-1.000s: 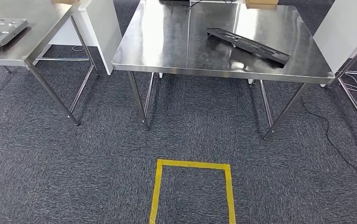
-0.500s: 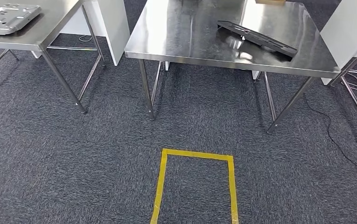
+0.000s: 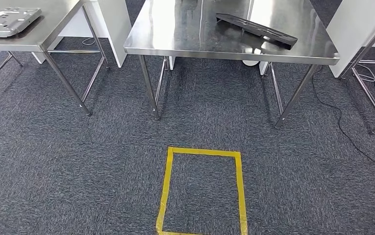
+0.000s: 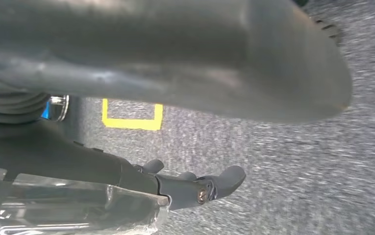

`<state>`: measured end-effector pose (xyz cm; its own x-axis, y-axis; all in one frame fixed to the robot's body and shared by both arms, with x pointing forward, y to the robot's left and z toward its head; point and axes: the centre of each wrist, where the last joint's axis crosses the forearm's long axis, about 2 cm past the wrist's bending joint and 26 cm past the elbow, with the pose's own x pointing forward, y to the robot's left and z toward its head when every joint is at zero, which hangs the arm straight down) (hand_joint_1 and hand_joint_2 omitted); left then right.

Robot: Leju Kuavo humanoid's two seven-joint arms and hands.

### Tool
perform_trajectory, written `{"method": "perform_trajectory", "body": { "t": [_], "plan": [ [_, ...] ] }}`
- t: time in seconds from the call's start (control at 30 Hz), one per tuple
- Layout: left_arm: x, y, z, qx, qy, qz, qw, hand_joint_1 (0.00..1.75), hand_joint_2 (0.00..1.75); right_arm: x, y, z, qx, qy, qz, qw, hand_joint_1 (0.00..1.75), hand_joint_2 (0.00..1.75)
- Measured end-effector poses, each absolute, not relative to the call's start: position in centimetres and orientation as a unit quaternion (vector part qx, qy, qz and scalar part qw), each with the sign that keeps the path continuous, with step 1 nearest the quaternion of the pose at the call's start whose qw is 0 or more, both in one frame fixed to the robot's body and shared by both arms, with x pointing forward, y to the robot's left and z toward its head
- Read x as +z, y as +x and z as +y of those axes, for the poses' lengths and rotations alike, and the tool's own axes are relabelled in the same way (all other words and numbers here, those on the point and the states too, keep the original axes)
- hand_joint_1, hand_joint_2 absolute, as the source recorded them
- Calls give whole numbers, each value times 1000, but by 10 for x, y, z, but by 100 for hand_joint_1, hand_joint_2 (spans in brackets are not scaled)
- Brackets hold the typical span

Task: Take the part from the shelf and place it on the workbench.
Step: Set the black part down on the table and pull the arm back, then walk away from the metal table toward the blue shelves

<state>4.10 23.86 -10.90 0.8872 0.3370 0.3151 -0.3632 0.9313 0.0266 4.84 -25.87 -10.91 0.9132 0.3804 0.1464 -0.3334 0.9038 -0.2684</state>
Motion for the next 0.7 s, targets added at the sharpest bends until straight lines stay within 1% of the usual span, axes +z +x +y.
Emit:
{"method": "perform_trajectory", "body": {
  "t": [0.7],
  "plan": [
    [-108, 45, 236, 185, 47, -155, 969, 0, 0, -110, 46, -262, 197, -113, -99, 969, 0, 0]
  ]
}}
